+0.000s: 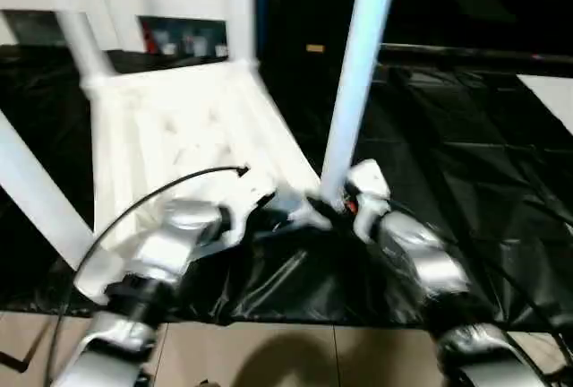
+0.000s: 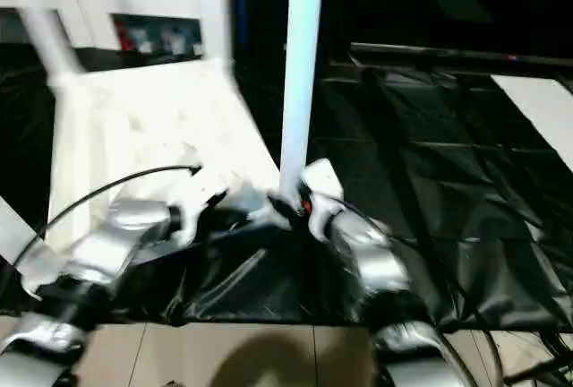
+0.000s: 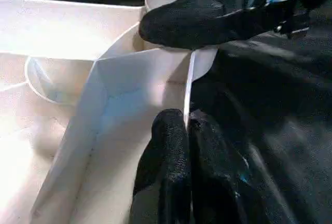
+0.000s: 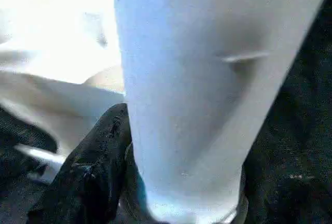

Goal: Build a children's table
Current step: Rotate leg to tighten

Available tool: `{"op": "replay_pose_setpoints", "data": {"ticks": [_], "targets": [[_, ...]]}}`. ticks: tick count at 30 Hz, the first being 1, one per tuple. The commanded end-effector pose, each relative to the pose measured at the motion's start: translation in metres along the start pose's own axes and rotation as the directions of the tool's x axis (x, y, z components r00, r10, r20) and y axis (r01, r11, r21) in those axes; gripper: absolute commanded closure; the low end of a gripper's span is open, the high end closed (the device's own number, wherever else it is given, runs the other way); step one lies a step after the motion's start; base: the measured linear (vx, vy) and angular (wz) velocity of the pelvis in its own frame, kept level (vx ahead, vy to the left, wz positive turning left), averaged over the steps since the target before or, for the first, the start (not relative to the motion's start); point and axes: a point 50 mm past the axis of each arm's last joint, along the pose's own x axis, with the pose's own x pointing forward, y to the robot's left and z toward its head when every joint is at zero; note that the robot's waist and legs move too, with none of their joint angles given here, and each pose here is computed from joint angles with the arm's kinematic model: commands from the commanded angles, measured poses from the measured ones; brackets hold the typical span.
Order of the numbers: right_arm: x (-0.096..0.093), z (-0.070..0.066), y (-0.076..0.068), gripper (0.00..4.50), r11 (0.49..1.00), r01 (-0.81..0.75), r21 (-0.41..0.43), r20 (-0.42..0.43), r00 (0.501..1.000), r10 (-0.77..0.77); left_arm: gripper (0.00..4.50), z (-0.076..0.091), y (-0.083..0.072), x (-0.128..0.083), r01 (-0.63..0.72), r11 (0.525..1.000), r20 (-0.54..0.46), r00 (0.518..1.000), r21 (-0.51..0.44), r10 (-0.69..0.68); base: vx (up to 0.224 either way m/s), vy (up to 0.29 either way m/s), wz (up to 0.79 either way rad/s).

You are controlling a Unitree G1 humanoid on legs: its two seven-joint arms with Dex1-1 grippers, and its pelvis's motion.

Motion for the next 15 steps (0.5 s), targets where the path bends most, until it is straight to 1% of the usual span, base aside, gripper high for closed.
{"op": "replay_pose_setpoints", "data": {"ticks": [1, 2, 3, 4, 6, 7, 8, 10, 11, 12, 15], "targets": [[0.022, -0.006, 0.057, 1.83, 0.975, -0.212, -0.071, -0.063, 0.976, 0.207, 4.50, 0.023, -0.008, 0.018, -0.029, 1.000, 0.078, 0.997, 0.008, 0.028, 0.000, 0.000, 0.00], [0.022, -0.004, 0.056, 1.83, 0.972, -0.208, -0.109, -0.066, 0.977, 0.201, 4.50, 0.024, -0.008, 0.019, -0.024, 1.000, 0.084, 0.996, 0.007, 0.023, 0.000, 0.000, 0.00], [0.021, -0.001, 0.051, 1.48, 0.980, -0.172, -0.102, -0.046, 0.985, 0.168, 4.50, 0.026, -0.010, 0.018, -0.001, 1.000, 0.089, 0.996, 0.025, -0.002, 0.000, 0.000, 0.00], [0.021, 0.000, 0.048, 1.48, 0.983, -0.161, -0.088, -0.037, 0.987, 0.158, 4.50, 0.026, -0.011, 0.017, 0.008, 1.000, 0.091, 0.996, 0.029, -0.011, 0.000, 0.000, 0.00], [0.019, 0.002, 0.043, 1.13, 0.988, -0.147, -0.055, -0.019, 0.989, 0.146, 4.50, 0.025, -0.012, 0.014, 0.029, 0.999, 0.092, 0.995, 0.037, -0.033, 0.000, 0.000, 0.00], [0.017, 0.002, 0.040, 1.11, 0.987, -0.152, -0.050, -0.016, 0.988, 0.151, 4.50, 0.024, -0.011, 0.012, 0.037, 0.998, 0.090, 0.995, 0.044, -0.041, 0.000, 0.000, 0.00], [0.013, 0.003, 0.034, 1.03, 0.983, -0.172, -0.062, -0.011, 0.985, 0.172, 4.50, 0.021, -0.010, 0.005, 0.064, 0.997, 0.091, 0.993, 0.052, -0.068, 0.000, 0.000, 0.00], [0.009, 0.004, 0.030, 0.77, 0.977, -0.199, -0.080, -0.006, 0.980, 0.200, 4.50, 0.019, -0.010, 0.000, 0.086, 0.995, 0.093, 0.991, 0.057, -0.091, 0.000, 0.000, 0.00], [0.002, 0.004, 0.024, 0.77, 0.960, -0.262, -0.098, -0.007, 0.965, 0.263, 4.50, 0.015, -0.009, -0.007, 0.132, 0.988, 0.093, 0.986, 0.081, -0.139, 0.000, 0.000, 0.00], [-0.001, 0.004, 0.022, 0.69, 0.950, -0.291, -0.110, -0.010, 0.957, 0.291, 4.50, 0.014, -0.009, -0.010, 0.151, 0.985, 0.089, 0.983, 0.085, -0.158, 0.000, 0.000, 0.00], [-0.013, 0.004, 0.015, 0.69, 0.901, -0.406, -0.155, -0.039, 0.914, 0.405, 4.50, 0.010, -0.010, -0.019, 0.230, 0.968, 0.075, 0.968, 0.096, -0.238, 0.000, 0.000, 0.00]]}}
